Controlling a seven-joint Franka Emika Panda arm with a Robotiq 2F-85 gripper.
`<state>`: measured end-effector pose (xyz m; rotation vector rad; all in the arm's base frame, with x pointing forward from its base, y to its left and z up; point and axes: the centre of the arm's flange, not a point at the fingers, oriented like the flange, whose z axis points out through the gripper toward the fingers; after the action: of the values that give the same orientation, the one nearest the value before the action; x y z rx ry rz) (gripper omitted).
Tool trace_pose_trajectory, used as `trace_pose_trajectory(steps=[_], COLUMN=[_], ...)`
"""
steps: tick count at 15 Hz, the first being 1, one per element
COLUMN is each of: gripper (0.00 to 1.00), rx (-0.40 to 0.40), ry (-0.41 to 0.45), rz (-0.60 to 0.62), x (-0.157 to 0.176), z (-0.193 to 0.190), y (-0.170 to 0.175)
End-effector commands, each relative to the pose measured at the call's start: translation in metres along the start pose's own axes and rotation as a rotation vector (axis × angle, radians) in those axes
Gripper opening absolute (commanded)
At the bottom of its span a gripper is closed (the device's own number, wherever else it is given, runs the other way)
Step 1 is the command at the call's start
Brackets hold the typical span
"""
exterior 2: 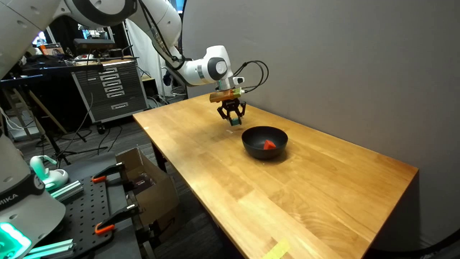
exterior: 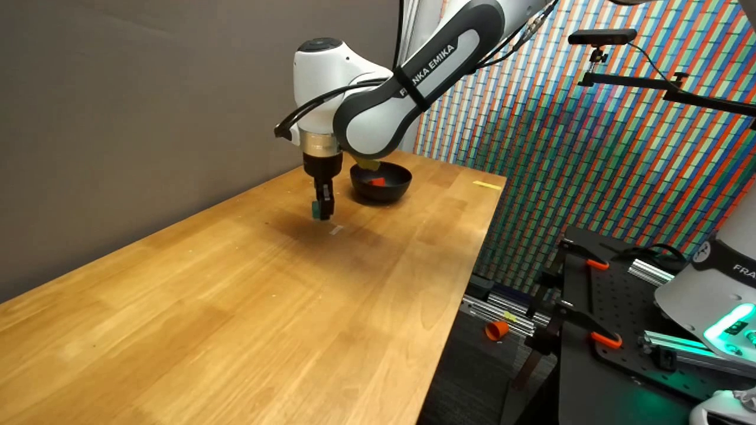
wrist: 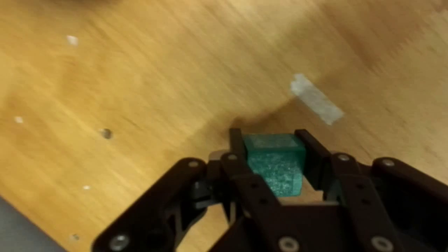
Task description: Put the cubes in the black bowl
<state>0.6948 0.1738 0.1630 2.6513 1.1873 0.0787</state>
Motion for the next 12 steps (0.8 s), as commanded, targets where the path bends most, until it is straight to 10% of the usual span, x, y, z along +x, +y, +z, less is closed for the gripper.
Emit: trace_pose_trajectory(steps=[1, 7, 12], gripper=[0.16, 0.16, 0.16], rx=[-0.155, -0.271, -0.214], ry=[-0.051, -0.121, -0.175], rz=[0.022, 0.171, 0.234], x=[-0.045, -0.125, -0.161], z=[-0.045, -0.077, -0.060], y=[0.046, 0.110, 0.117])
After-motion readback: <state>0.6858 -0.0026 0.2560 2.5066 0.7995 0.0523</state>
